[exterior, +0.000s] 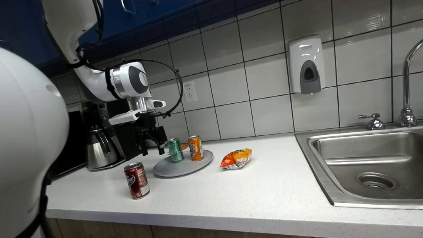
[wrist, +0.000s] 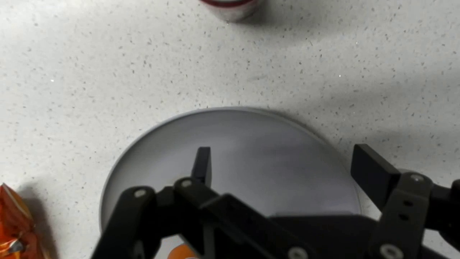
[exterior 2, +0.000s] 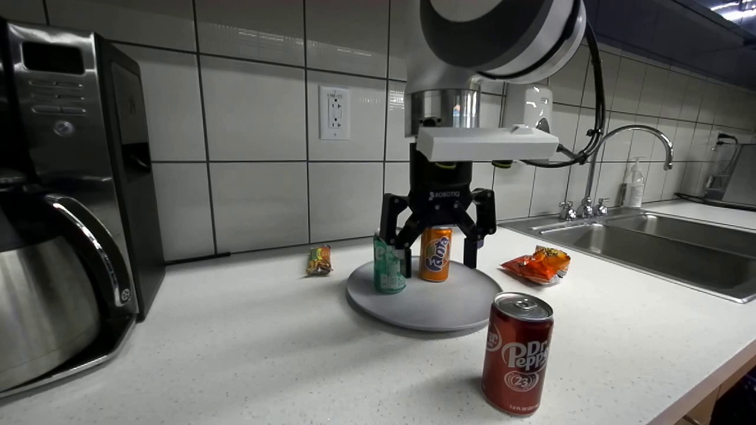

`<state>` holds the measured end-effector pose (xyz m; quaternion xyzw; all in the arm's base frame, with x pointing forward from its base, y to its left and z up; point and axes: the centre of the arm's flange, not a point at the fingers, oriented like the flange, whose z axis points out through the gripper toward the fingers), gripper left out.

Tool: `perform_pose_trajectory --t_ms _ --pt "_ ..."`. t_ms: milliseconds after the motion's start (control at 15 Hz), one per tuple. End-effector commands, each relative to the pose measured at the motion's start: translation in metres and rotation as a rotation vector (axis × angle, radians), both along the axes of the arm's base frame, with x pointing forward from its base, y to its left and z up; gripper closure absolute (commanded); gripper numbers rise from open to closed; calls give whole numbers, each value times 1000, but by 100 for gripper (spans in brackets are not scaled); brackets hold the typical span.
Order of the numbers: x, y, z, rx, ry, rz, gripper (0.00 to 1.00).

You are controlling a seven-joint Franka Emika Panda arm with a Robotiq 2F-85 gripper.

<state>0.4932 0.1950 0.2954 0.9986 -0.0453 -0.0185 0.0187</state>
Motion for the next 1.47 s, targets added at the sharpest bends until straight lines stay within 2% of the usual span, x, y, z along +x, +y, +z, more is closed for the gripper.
perform_pose_trajectory --t_ms 0,1400 --pt "-26 1 1 8 -12 -30 0" --pt "-96 -13 -7 34 -24 -114 0"
